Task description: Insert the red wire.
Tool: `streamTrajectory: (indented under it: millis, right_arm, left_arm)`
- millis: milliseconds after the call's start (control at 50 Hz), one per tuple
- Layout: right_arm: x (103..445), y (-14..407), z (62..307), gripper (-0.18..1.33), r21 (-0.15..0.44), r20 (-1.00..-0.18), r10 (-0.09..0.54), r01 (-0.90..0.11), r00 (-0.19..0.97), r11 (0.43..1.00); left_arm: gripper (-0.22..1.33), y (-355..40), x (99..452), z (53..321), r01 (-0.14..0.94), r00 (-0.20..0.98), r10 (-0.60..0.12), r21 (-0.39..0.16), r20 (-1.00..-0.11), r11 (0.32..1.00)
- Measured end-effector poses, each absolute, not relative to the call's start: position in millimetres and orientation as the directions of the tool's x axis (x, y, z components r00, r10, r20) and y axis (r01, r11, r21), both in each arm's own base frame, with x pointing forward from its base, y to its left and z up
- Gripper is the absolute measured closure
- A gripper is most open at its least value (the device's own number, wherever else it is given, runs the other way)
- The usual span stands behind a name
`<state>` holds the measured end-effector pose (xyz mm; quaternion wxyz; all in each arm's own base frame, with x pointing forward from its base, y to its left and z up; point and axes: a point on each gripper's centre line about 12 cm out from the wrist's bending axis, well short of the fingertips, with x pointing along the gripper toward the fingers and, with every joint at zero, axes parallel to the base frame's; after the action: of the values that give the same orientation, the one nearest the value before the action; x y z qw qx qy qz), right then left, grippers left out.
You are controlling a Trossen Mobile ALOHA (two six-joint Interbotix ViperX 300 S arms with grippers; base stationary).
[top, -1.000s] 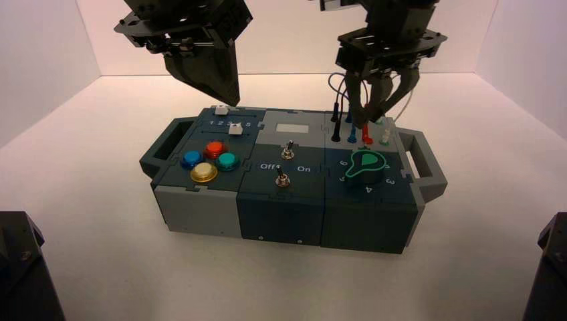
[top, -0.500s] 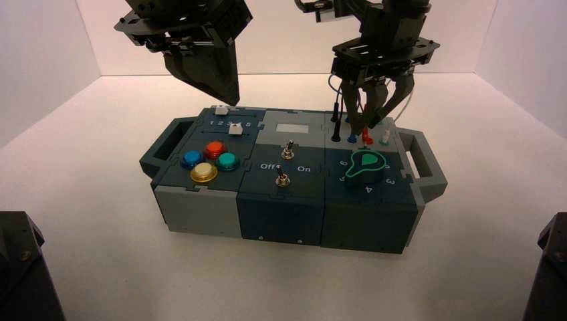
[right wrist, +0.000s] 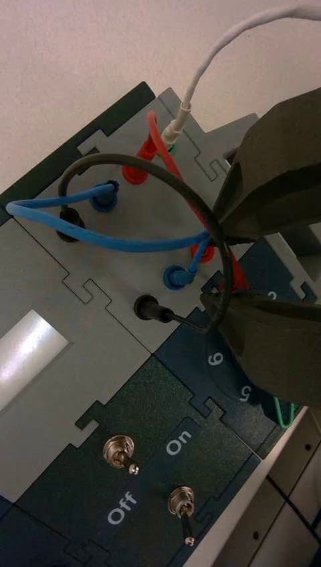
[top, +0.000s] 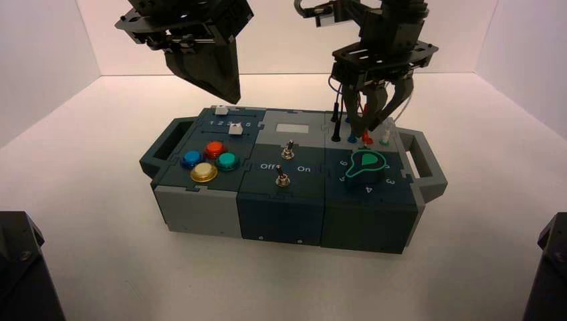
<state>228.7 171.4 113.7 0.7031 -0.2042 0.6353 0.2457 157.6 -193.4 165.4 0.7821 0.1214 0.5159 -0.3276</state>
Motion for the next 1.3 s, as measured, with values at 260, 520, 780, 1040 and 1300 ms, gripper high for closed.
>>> streamTrajectory:
  millis: [260,520,780,1040,1300]
  right_arm:
    - [232.5,174.2,116.0,0.63,0.025,-0.992,0.092,-0.605,0.081,0.796]
    - [232.4,174.7,116.0,0.95,0.025,-0.992,0.093,-0.606,0.082,0.795]
    - [233.3,169.1,116.1,1.23,0.024,-0.995,0.077,-0.593,0.064,0.805]
    - [235.0,161.3,122.1,1.24,-0.006,-0.996,0.045,-0.591,0.071,0.807]
    - [242.1,163.6,142.5,1.23,-0.014,-0.987,0.08,-0.586,0.136,0.81]
  left_arm:
    - [1.26,-193.0,156.8,165.0,0.639,0.248,-0.382,-0.146,-0.89,0.755]
    - [1.26,-192.5,156.8,165.2,0.638,0.247,-0.381,-0.146,-0.891,0.756]
    - [1.26,-192.4,156.7,165.1,0.638,0.246,-0.38,-0.146,-0.891,0.756]
    - [1.26,-192.6,156.4,165.1,0.639,0.246,-0.381,-0.146,-0.891,0.755]
    - [1.27,-193.9,157.7,167.8,0.642,0.251,-0.385,-0.145,-0.888,0.753]
